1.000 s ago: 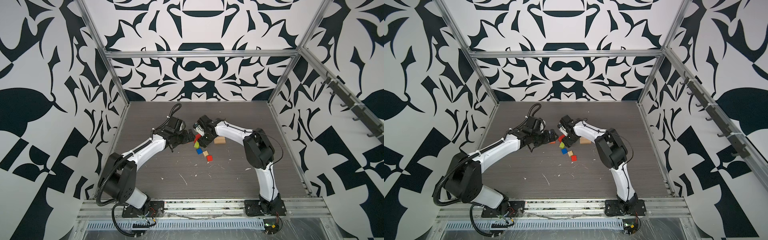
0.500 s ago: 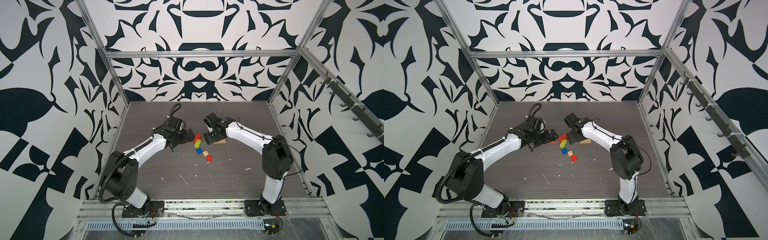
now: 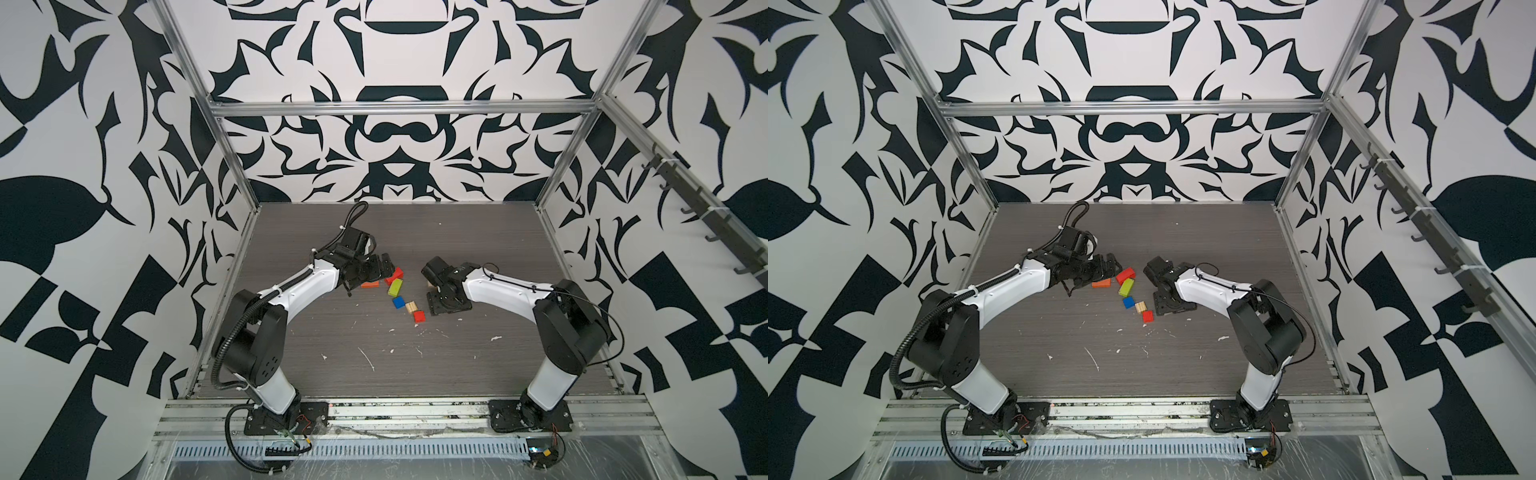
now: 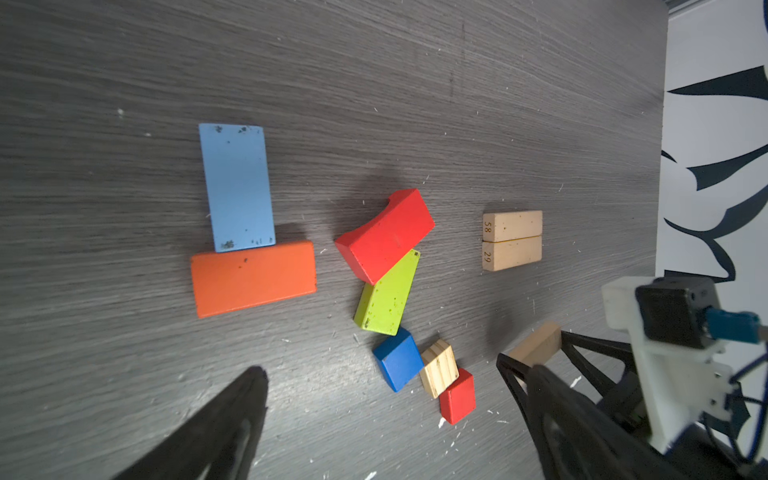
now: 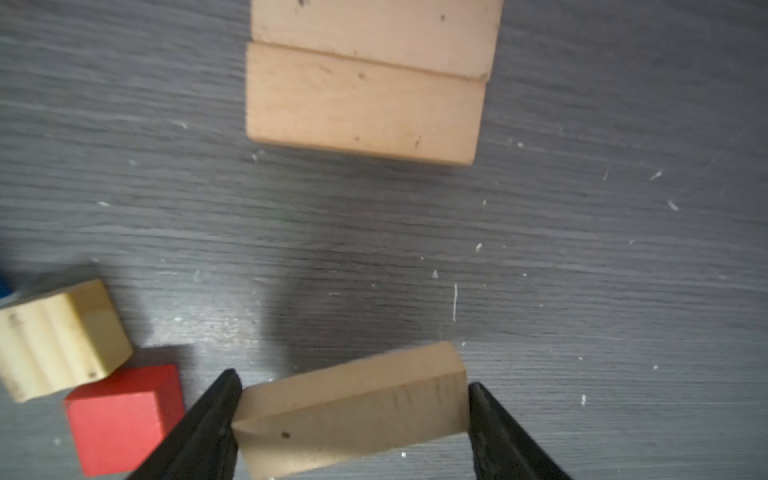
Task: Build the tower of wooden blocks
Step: 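Lift the plank with the right gripper and carry it toward the two planks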
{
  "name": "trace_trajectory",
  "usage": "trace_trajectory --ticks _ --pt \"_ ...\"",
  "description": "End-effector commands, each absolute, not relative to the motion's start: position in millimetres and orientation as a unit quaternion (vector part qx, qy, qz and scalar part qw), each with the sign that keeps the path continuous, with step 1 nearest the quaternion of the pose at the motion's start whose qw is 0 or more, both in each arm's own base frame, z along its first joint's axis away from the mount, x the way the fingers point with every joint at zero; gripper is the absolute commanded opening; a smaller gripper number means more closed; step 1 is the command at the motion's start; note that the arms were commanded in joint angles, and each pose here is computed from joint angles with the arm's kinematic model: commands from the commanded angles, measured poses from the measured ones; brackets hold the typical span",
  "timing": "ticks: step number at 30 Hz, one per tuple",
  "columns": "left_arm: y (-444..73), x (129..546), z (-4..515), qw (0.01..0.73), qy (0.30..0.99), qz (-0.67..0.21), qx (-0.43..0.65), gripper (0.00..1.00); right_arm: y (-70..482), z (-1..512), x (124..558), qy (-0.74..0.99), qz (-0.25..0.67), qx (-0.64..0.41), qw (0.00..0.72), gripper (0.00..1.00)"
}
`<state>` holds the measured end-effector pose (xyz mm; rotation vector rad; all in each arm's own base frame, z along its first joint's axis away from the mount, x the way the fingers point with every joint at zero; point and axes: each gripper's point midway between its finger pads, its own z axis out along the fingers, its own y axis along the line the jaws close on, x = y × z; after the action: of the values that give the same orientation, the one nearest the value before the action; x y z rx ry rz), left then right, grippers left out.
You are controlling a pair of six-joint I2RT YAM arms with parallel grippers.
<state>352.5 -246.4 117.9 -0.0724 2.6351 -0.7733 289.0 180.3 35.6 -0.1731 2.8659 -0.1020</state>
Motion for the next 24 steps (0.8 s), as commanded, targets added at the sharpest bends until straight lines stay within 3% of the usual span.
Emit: trace_trajectory --ticks 1,5,16,24 --pt "-251 359 126 0.199 0.937 -0.286 -0.021 1.00 183 38 294 0.987 -0.027 -0.038 0.155 0.63" --pt "-252 360 124 0.198 0.937 -0.287 -0.024 0.99 185 31 291 0.989 -0.025 -0.046 0.140 0.67" --pt "-252 360 120 0.197 0.937 -0.287 -0.029 1.00 202 35 277 0.986 0.010 -0.135 0.092 0.93" --pt "-250 358 119 0.198 0.937 -0.286 -0.031 1.00 203 29 273 0.980 0.003 -0.186 0.062 0.94"
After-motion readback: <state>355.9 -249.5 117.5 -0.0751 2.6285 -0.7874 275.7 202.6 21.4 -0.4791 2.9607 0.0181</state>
